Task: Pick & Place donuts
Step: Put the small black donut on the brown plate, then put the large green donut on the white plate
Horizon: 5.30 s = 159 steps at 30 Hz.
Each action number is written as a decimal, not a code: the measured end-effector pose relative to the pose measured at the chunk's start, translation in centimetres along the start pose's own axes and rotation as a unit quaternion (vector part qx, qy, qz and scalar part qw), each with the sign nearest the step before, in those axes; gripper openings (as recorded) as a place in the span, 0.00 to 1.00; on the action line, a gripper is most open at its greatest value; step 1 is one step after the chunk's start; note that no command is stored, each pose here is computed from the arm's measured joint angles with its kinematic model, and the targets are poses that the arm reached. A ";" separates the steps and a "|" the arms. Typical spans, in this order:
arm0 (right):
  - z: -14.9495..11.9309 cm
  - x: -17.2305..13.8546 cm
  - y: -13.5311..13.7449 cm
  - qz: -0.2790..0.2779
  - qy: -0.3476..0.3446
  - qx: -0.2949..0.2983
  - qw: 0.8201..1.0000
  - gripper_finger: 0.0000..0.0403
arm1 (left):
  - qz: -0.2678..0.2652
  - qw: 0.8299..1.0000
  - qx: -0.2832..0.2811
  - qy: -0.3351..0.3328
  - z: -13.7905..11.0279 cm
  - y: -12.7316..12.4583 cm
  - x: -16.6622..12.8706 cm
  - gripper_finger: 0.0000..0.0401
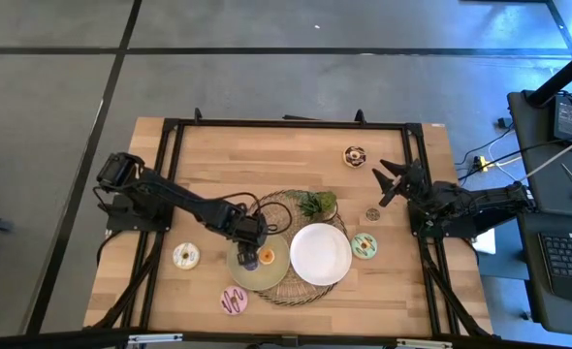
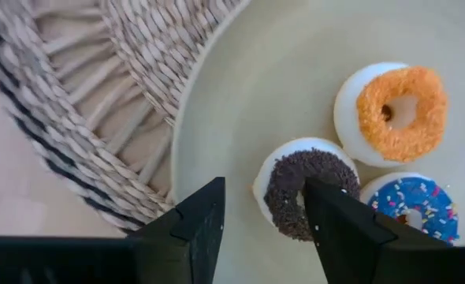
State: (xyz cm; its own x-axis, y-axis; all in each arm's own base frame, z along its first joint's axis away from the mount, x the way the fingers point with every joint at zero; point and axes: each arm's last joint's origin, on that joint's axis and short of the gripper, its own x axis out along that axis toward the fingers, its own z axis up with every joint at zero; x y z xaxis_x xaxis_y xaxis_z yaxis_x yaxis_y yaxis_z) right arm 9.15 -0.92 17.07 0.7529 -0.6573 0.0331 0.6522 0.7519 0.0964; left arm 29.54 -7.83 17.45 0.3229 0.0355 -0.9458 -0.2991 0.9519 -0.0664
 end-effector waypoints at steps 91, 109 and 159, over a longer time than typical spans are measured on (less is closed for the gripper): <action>-4.4 2.0 11.4 0.108 0.675 -0.061 0.728 0.38 | -0.196 0.890 0.049 -0.409 3.1 5.8 -7.0 0.40; 3.8 4.4 14.4 0.058 0.624 -0.091 0.774 0.07 | -0.201 0.890 0.048 -0.406 3.0 5.3 -7.0 0.40; -2.6 8.9 20.9 0.152 0.546 -0.056 0.822 0.40 | -0.228 0.905 0.072 -0.351 2.0 4.6 -6.4 0.40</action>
State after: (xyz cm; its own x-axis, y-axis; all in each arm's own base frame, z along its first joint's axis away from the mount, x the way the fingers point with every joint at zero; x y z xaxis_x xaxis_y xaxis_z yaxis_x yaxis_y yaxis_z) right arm 29.72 9.01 16.79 0.4722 -0.0461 -0.8803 0.3773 0.9131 0.1546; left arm 27.92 -3.03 23.82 0.8898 -0.2339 -0.3919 0.1125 0.9446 -0.3083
